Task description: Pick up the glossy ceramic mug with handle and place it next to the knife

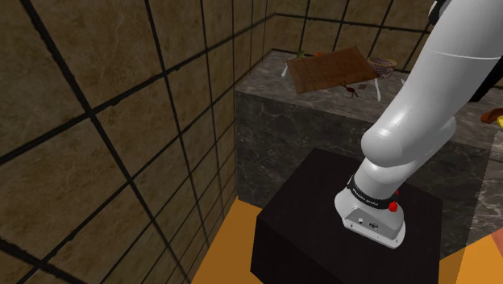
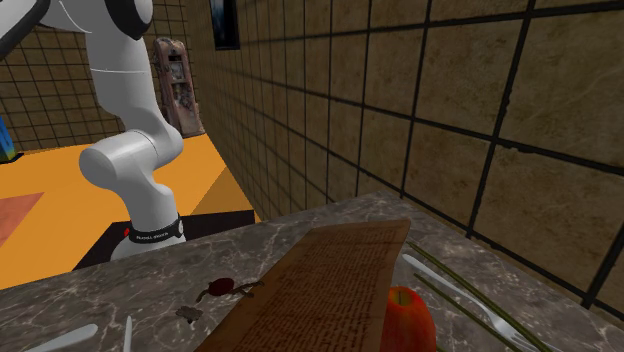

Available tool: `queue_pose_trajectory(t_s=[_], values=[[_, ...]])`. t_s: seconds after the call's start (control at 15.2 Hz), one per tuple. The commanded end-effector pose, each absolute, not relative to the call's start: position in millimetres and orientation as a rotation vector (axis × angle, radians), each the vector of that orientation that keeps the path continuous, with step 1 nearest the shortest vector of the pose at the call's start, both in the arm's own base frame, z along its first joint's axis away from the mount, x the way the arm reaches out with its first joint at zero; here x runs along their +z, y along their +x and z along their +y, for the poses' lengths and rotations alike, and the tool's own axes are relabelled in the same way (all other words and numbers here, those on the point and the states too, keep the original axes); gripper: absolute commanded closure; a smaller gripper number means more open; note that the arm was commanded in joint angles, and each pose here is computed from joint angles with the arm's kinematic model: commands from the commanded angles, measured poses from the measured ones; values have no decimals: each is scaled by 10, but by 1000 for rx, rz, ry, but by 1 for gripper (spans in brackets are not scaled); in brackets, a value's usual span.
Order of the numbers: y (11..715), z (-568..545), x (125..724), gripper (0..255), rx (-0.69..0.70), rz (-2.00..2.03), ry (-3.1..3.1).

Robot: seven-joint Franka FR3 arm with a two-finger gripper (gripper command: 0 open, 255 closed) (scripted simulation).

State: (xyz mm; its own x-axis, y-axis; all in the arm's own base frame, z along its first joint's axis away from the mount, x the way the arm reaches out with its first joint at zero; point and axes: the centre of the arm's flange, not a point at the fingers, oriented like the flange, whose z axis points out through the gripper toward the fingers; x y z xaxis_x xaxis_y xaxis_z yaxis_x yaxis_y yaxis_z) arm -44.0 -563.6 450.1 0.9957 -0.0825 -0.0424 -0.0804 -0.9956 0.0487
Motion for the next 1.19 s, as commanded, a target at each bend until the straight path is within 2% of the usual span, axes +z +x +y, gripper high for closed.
queue_pose_trajectory(t_s=[0.0,0.33,0.59,1.12], values=[[-440,-5650,4534,0,-70,-126,3080],[-448,-5653,4530,0,-70,-126,3080],[-424,-5625,5029,0,-70,-126,3080],[-425,-5625,5029,0,-70,-126,3080]])
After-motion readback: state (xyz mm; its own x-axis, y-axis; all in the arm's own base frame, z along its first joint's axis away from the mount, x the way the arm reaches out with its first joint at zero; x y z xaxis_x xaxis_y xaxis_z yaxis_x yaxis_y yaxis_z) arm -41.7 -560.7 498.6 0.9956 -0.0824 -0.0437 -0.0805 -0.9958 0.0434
